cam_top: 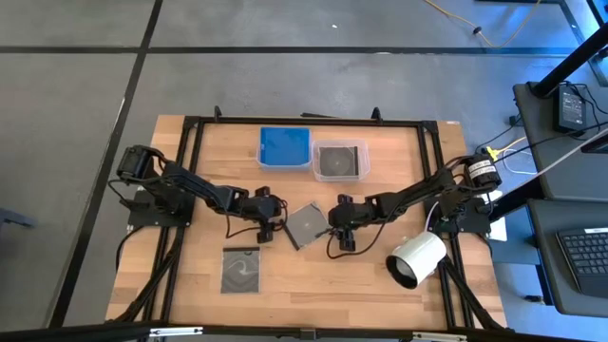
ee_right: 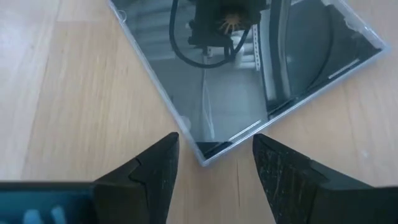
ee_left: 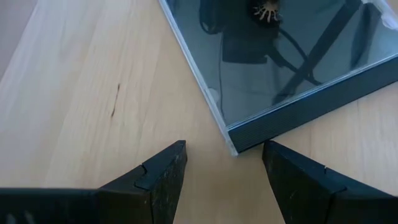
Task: Pick & place jewel cases by type
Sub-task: Put the right black CD case into the transparent bin
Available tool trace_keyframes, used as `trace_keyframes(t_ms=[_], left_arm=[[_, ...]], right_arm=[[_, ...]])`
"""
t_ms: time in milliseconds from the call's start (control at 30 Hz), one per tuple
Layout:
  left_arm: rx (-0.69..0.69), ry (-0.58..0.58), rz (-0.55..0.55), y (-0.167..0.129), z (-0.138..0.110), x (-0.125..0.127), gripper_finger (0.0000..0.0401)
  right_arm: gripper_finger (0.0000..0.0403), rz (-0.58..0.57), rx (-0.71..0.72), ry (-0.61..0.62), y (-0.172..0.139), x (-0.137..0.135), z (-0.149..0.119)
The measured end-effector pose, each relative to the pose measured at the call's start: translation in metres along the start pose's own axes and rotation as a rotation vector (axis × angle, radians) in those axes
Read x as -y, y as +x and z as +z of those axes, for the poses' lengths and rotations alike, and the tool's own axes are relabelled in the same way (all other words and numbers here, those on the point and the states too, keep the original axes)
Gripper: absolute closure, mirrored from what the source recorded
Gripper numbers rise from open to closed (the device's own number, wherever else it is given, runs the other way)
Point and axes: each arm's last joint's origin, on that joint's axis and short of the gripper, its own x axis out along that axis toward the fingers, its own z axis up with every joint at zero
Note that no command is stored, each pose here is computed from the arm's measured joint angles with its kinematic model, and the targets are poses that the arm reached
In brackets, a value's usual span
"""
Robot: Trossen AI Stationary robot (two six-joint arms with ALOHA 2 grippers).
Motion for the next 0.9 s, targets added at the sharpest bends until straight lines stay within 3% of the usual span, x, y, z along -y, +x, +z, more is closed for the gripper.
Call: trace_keyframes(t_ms=[900], left_arm=[[0.078, 0.022, -0.120, 0.000, 0.007, 0.005, 0.0235]], right_arm=[[0.0193, -0.010, -0.019, 0.020, 0.013, 0.000, -0.006]])
